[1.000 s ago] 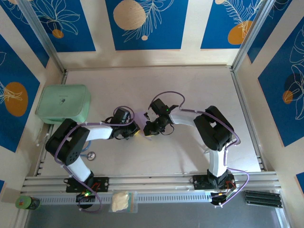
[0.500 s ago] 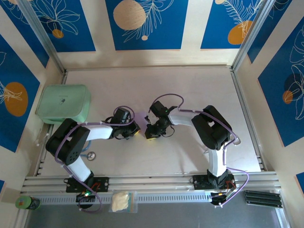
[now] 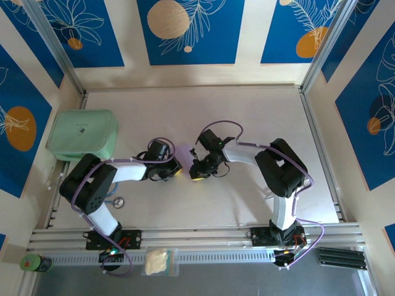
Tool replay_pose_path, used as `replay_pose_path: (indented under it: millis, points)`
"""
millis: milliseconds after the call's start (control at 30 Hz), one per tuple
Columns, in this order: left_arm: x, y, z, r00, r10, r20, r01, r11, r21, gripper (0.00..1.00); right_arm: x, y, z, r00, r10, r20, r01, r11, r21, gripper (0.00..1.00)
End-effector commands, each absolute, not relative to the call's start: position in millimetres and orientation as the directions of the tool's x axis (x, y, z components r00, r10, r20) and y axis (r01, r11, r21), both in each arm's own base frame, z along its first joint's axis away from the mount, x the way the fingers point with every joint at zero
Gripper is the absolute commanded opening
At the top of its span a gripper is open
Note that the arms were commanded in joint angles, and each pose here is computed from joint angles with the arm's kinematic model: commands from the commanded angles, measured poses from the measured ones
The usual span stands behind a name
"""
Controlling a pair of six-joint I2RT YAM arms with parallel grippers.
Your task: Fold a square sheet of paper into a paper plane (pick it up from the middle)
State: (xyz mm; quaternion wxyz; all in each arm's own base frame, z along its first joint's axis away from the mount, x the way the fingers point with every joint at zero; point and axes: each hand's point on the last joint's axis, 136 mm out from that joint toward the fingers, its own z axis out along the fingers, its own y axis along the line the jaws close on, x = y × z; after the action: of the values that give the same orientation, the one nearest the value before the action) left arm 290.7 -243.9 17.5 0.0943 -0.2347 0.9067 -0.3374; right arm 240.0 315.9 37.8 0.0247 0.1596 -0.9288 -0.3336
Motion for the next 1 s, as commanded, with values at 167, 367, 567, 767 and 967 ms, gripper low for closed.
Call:
replay_pose_path:
  millis: [167,367,567,767,967]
  points:
    - [271.0,-233.4,-10.6,-0.885,-0.465,0.026,-0.395,0.719,-0.572,0.09,258.8,322.6,36.4,-0.965,-0.257,-0.044,-0.228,0.748,0.624,0.15]
    - [272.1,-235.1,-8.9,-0.887,-0.462,0.027,-0.389,0.714,-0.582,0.09,257.0,333.3,35.2,-0.959,-0.279,-0.044,-0.244,0.739,0.628,0.15]
    - [272.4,-235.6,-9.2,-0.888,-0.458,0.026,-0.386,0.715,-0.583,0.09,260.3,333.2,27.7,-0.962,-0.273,-0.028,-0.235,0.763,0.603,0.15]
    - [272.9,-235.3,-8.7,-0.888,-0.46,0.023,-0.385,0.715,-0.584,0.08,259.6,333.9,20.9,-0.961,-0.277,-0.003,-0.226,0.779,0.586,0.14]
    - [272.0,-232.5,-9.8,-0.884,-0.467,0.021,-0.393,0.718,-0.575,0.08,250.4,330.1,16.5,-0.957,-0.29,0.033,-0.217,0.782,0.584,0.15]
